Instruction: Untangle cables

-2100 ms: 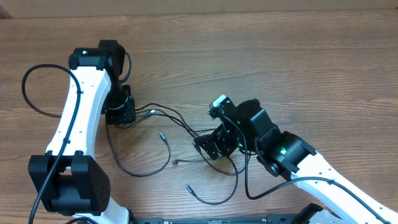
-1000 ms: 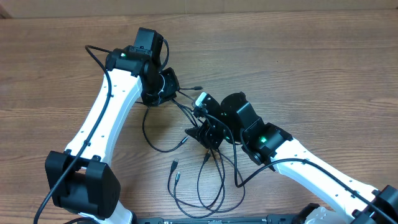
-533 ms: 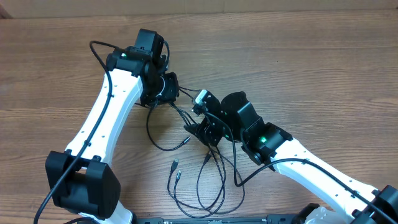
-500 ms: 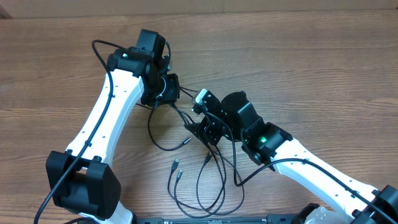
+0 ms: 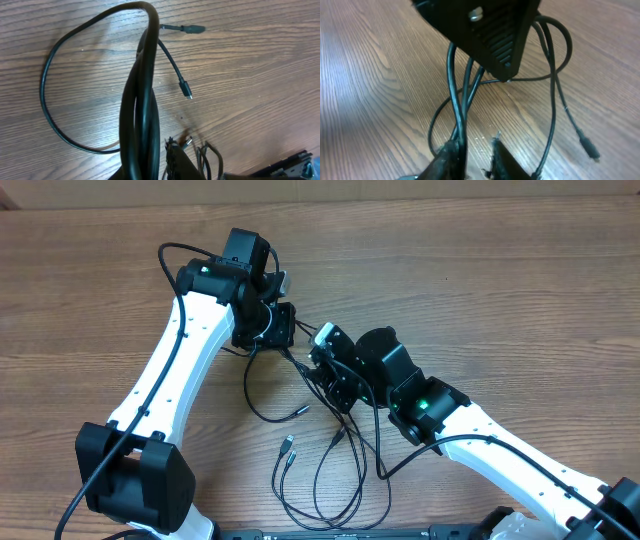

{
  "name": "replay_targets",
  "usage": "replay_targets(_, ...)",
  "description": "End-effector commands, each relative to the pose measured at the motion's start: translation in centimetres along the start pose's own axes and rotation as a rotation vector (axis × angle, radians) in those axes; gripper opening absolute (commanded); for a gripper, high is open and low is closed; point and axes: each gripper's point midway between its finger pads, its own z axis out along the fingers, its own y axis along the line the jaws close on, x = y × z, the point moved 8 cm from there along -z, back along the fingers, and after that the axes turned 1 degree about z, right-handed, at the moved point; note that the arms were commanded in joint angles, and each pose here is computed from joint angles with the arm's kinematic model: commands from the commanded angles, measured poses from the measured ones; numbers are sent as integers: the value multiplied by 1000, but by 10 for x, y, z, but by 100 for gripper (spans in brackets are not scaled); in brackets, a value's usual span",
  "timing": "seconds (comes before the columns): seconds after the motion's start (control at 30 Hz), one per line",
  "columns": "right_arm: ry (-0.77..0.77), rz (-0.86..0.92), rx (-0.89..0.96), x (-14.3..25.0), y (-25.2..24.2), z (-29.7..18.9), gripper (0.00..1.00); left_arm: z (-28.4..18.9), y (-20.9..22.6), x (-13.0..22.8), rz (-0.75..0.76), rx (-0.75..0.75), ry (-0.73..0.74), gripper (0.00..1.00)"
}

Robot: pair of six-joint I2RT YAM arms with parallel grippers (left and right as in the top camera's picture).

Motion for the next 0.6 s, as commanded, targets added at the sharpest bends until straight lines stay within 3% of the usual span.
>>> replay_targets(0.0, -16, 5, 18, -6, -3, -1, 6, -5, -11, 2, 51, 47, -10, 17)
replay_targets(0.07, -16, 13, 19, -6, -3, -1, 4, -5, -11, 2, 51, 47, -11, 21)
replay_targets(0.17, -20, 62, 20, -7, -3, -1, 4, -5, -10, 1, 51, 40, -13, 43)
replay_targets(0.23, -21, 76, 20, -7, -4, -1, 4, -5, -10, 1, 51, 39, -12, 74)
replay_targets(0.27, -21, 76, 20, -7, -4, -1, 4, -5, -10, 1, 51, 39, -13, 100)
replay_targets(0.4, -19, 84, 44, -6, -6, -1, 4, -5, -6, 0, 36, -3, -24, 99)
replay_targets(0.57, -7, 121, 137, -4, -14, -2, 4, -7, 7, -5, -141, -108, -71, 99)
